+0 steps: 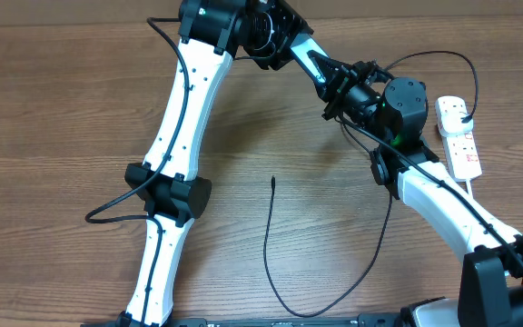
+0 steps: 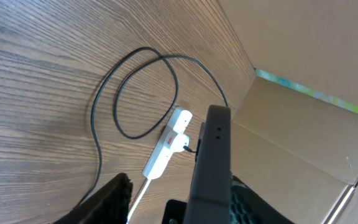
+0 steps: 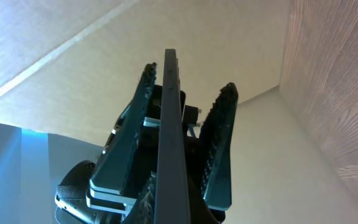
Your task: Plug charger to phone and switch on socket
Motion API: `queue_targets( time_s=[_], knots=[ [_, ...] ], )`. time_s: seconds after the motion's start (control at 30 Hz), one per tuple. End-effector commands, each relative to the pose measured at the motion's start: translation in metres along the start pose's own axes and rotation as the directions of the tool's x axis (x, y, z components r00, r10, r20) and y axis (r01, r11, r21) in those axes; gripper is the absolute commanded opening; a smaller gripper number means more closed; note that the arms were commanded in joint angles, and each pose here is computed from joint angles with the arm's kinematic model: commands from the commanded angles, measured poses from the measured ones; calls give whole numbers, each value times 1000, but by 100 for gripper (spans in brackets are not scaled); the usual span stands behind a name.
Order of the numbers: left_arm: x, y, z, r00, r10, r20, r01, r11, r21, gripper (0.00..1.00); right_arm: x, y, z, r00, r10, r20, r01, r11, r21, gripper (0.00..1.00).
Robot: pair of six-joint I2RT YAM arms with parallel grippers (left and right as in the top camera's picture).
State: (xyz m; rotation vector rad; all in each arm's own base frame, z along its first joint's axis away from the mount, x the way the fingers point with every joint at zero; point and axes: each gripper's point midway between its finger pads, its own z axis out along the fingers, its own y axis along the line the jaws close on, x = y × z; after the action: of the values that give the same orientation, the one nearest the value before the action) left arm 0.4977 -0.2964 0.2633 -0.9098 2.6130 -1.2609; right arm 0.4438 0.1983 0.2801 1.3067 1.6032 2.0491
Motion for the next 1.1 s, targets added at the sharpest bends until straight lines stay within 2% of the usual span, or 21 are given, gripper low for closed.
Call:
queue_targets(
  time_s=[0.0, 0.23, 0.33, 0.47, 0.7, 0.83, 0.93, 1.07],
  knots=[
    [8, -9, 0, 1000, 24, 3, -25, 1000, 19, 48, 14, 14, 0, 992, 112, -49, -113, 993, -24, 4],
    [7, -10, 0, 1000, 28, 8, -29, 999, 25, 41, 13, 14, 0, 993, 112, -46, -114, 993, -26, 4],
    [8, -15, 0, 999, 45, 1, -45, 998, 44, 42, 13, 14, 0, 993, 112, -46, -114, 993, -26, 4],
    [9, -21, 0, 998, 61, -4, -61, 996, 69, 54, 13, 14, 0, 993, 112, -46, -113, 993, -26, 4],
    [7, -18, 6, 997, 75, -12, -74, 995, 65, 67, 12, 14, 1, 993, 113, -42, -114, 993, -28, 4],
    [11, -29, 9, 989, 141, -45, -135, 983, 124, 77, 10, 15, 1, 993, 115, -32, -116, 993, -33, 4],
    [12, -30, 11, 988, 144, -56, -136, 982, 133, 82, 10, 15, 1, 993, 115, -31, -116, 993, -33, 4],
    [12, -30, 12, 986, 155, -55, -147, 980, 132, 98, 7, 17, 0, 993, 115, -16, -116, 992, -45, 4]
  ],
)
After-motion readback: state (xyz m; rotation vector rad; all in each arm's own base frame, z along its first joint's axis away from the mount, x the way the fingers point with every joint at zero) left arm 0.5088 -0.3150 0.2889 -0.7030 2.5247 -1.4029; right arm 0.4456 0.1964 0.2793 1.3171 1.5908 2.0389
